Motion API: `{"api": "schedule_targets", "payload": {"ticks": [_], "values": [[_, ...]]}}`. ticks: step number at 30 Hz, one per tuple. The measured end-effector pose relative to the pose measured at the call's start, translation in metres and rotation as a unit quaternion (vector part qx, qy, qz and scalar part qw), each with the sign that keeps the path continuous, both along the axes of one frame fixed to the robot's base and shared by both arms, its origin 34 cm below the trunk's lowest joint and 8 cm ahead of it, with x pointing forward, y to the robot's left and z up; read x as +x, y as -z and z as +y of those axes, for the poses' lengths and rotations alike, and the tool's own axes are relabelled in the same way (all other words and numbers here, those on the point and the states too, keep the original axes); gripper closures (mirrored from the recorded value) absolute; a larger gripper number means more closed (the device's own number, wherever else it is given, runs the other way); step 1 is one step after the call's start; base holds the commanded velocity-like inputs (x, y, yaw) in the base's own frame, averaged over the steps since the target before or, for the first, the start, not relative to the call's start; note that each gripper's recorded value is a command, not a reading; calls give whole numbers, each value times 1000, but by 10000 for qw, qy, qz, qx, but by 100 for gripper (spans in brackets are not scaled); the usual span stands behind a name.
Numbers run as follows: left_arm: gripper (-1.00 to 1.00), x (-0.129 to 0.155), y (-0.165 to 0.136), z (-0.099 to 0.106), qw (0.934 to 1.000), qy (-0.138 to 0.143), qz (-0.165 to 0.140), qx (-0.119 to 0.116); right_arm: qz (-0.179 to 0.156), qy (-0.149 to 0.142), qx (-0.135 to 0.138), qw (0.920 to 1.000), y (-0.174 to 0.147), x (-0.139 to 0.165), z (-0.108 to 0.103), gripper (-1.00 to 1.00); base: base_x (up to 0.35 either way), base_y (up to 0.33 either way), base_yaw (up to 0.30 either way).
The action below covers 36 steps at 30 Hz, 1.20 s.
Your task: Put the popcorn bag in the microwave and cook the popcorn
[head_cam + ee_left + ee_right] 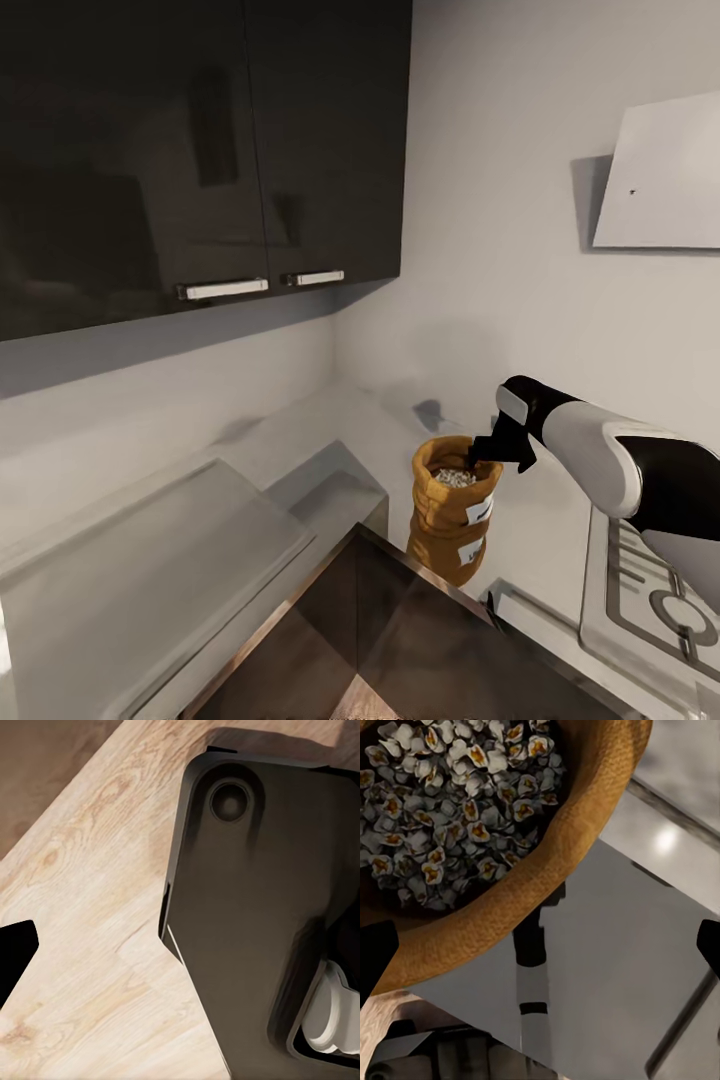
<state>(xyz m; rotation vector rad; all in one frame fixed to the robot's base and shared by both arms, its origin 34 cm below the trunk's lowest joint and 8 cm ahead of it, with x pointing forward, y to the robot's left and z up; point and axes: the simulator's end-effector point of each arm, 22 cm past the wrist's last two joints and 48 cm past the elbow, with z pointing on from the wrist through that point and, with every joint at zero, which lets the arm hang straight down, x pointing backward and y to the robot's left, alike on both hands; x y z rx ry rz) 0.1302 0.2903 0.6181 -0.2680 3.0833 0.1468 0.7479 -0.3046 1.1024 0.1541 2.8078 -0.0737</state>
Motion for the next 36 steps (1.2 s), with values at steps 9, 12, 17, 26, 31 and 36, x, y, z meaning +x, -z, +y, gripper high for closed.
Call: {"api": "schedule_targets", "payload": {"ticks": [9, 12, 17, 26, 31, 36], "values": [[-100, -6, 0, 0, 10000, 0, 72, 0, 72, 17, -5, 10000, 9, 1, -2, -100, 0, 0, 0], [-100, -7, 0, 0, 10000, 0, 94, 0, 96, 22, -4, 10000, 12, 2, -3, -100, 0, 0, 0], [-100, -11, 0, 0, 9999, 0, 138, 0, 136, 23, -4, 9999, 17, 2, -3, -100, 0, 0, 0], [-100, -16, 0, 0, 9998, -5, 213, -1, 206, 23, -5, 9998, 27, 3, -3, -100, 34, 0, 0], [-100, -19, 0, 0, 9997, -3, 250, 0, 246, 23, -5, 9997, 32, 4, -3, -100, 106, -8, 0], [-100, -22, 0, 0, 9996, -5, 287, 1, 287, 23, -5, 9996, 37, 4, -3, -100, 16, -3, 0]]}}
